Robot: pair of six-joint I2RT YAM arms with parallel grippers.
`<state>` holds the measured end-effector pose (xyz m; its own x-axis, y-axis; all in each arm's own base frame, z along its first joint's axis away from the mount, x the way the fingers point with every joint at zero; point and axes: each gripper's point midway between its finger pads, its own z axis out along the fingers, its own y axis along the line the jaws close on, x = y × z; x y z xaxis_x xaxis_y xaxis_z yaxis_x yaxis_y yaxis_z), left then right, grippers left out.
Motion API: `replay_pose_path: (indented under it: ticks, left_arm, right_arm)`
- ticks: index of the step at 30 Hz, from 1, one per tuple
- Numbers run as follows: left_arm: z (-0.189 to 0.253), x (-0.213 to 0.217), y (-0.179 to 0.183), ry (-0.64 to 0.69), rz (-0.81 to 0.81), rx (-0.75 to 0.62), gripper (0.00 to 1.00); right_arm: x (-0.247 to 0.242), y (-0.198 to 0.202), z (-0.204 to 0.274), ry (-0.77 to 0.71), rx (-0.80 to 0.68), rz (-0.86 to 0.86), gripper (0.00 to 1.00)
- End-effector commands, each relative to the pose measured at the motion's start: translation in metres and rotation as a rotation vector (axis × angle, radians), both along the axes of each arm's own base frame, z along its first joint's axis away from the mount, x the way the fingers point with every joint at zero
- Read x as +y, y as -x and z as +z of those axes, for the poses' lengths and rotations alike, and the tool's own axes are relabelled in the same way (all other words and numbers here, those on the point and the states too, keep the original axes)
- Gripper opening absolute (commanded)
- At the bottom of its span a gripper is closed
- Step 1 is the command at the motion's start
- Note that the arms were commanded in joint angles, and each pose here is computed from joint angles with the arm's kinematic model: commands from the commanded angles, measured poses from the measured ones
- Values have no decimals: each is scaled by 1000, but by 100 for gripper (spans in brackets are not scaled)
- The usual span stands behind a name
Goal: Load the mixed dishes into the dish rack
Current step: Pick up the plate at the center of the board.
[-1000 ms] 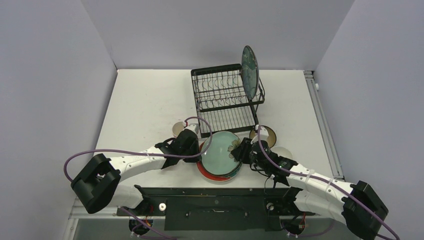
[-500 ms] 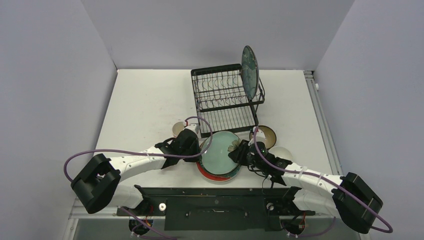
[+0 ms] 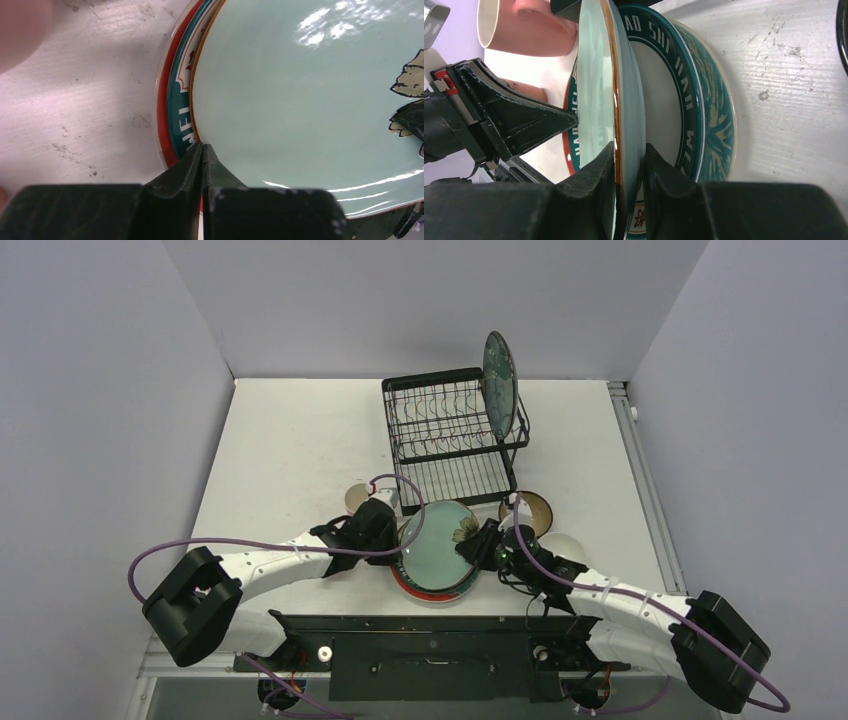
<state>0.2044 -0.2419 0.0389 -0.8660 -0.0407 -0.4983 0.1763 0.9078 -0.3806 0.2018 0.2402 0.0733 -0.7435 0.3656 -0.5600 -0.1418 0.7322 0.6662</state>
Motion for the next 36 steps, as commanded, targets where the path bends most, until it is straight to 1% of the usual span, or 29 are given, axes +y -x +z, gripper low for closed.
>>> replay_pose_path:
  ticks: [1, 6, 10, 18, 19, 20, 24, 31, 36]
  left_arm:
    - [2, -2, 9, 7, -35, 20, 0]
    - [10, -4, 8, 26, -35, 8, 0]
    - [15, -6, 8, 39, -35, 3, 6]
    - [27, -6, 8, 55, -37, -7, 24]
    - [29, -6, 8, 58, -38, -11, 24]
    - [31, -6, 8, 60, -37, -13, 26]
    - [43, -7, 7, 74, -40, -32, 29]
    - [73, -7, 4, 99, -59, -87, 36]
    - [92, -5, 7, 107, -96, -125, 46]
  right_arm:
    - [6, 7, 13, -30, -28, 44, 0]
    - [2, 6, 20, -31, -46, 29, 0]
    - [-1, 6, 25, -26, -58, 22, 0]
    - [-17, 2, 35, 38, -94, -20, 0]
    - [-17, 0, 42, 33, -114, -25, 0]
    - [-21, 2, 38, 54, -101, -26, 0]
    - [-26, 2, 51, 68, -127, -35, 0]
    - [-33, 6, 68, 71, -155, -34, 0]
    - [-43, 10, 82, 97, -172, -33, 0]
